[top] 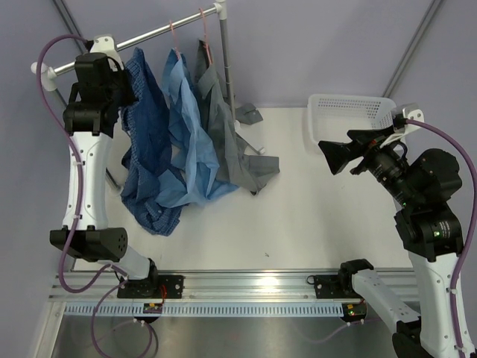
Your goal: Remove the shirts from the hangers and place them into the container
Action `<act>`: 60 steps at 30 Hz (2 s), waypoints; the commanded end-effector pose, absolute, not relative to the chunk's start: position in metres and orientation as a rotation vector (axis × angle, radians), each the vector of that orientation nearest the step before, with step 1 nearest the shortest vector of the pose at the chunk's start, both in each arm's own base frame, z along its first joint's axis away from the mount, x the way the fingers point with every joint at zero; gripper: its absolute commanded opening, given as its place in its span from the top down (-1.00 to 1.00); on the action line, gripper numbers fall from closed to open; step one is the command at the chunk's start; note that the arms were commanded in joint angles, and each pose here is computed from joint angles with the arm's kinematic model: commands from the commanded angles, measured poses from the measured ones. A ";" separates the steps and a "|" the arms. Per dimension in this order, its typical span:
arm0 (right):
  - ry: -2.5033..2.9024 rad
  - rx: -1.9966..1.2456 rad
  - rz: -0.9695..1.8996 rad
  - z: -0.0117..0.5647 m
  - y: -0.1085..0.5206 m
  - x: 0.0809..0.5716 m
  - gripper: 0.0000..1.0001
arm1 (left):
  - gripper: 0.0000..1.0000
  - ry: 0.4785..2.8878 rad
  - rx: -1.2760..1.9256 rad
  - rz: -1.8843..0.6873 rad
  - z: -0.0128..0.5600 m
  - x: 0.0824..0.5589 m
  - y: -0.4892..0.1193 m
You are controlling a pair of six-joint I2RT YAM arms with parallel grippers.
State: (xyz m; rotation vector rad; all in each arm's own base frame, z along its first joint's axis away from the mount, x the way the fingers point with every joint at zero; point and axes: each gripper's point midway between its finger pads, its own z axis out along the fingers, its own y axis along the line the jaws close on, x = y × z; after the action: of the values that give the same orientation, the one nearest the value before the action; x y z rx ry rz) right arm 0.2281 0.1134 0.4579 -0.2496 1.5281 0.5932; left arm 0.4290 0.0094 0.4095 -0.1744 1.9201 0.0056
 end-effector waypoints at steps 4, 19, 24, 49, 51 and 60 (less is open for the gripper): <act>1.517 -0.281 0.620 0.459 0.119 0.223 -0.99 | 1.00 1.639 -0.110 -0.091 0.514 0.387 -0.004; 1.526 -0.285 0.626 0.458 0.121 0.229 -0.99 | 1.00 1.824 -0.126 -0.321 0.418 0.314 -0.038; 1.544 -0.307 0.658 0.457 0.128 0.234 -0.99 | 1.00 1.893 -0.059 -0.417 0.396 0.291 -0.058; 1.681 -0.475 0.786 0.428 0.155 0.239 -0.99 | 1.00 1.773 0.413 -0.863 0.476 0.274 -0.195; 1.683 -0.488 0.786 0.428 0.156 0.238 -0.99 | 1.00 1.740 0.449 -0.885 0.484 0.261 -0.195; 1.693 -0.479 0.779 0.428 0.155 0.242 -0.99 | 1.00 1.540 0.489 -0.878 0.542 0.206 -0.178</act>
State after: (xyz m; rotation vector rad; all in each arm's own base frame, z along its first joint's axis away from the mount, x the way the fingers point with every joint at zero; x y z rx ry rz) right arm 0.2491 0.1519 0.4123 -0.4336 1.7377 0.7710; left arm 0.2540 -0.1825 0.4636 0.3821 1.8462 -0.8472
